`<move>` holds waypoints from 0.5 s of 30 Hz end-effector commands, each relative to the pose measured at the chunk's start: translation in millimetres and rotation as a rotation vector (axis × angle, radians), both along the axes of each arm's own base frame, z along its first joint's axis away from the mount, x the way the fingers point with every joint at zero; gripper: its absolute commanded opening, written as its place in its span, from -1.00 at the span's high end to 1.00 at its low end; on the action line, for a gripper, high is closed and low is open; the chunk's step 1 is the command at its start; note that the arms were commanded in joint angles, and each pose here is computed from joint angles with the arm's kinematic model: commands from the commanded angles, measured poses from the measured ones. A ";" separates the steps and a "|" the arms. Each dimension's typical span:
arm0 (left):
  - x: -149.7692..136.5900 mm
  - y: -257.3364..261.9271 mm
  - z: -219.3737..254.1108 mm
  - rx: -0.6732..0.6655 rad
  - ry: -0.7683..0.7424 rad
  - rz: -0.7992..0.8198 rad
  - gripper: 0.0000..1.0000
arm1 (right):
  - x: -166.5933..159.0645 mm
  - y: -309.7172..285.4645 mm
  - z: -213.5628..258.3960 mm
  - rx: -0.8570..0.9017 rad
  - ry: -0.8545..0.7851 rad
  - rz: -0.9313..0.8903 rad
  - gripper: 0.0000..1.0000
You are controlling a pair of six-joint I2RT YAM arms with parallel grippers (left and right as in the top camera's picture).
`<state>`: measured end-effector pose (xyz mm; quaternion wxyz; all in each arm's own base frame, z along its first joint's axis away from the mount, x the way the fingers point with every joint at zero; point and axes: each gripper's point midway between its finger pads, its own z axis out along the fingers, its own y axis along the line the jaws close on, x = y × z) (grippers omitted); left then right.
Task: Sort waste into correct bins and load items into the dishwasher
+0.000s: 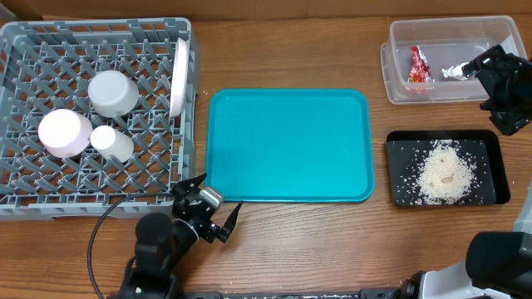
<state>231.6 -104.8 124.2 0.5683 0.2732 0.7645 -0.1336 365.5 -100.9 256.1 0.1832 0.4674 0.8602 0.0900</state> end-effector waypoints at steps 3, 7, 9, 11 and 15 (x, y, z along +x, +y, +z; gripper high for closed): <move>5.8 21.8 1.5 0.042 -0.105 0.118 -1.00 | 1.5 -1.5 4.5 -0.008 -0.014 -0.003 -0.99; 8.9 37.5 3.6 0.020 -0.149 0.191 -1.00 | 1.5 -1.5 4.5 -0.008 -0.014 -0.003 -0.99; 10.4 44.1 10.6 0.010 -0.176 0.220 -1.00 | 1.5 -1.5 4.5 -0.008 -0.014 -0.003 -0.99; 11.6 51.2 17.1 0.008 -0.205 0.249 -1.00 | 1.5 -1.5 4.5 -0.008 -0.014 -0.003 -0.99; 11.4 63.4 31.9 -0.004 -0.267 0.301 -1.00 | 1.5 -1.5 4.5 -0.008 -0.014 -0.003 -0.99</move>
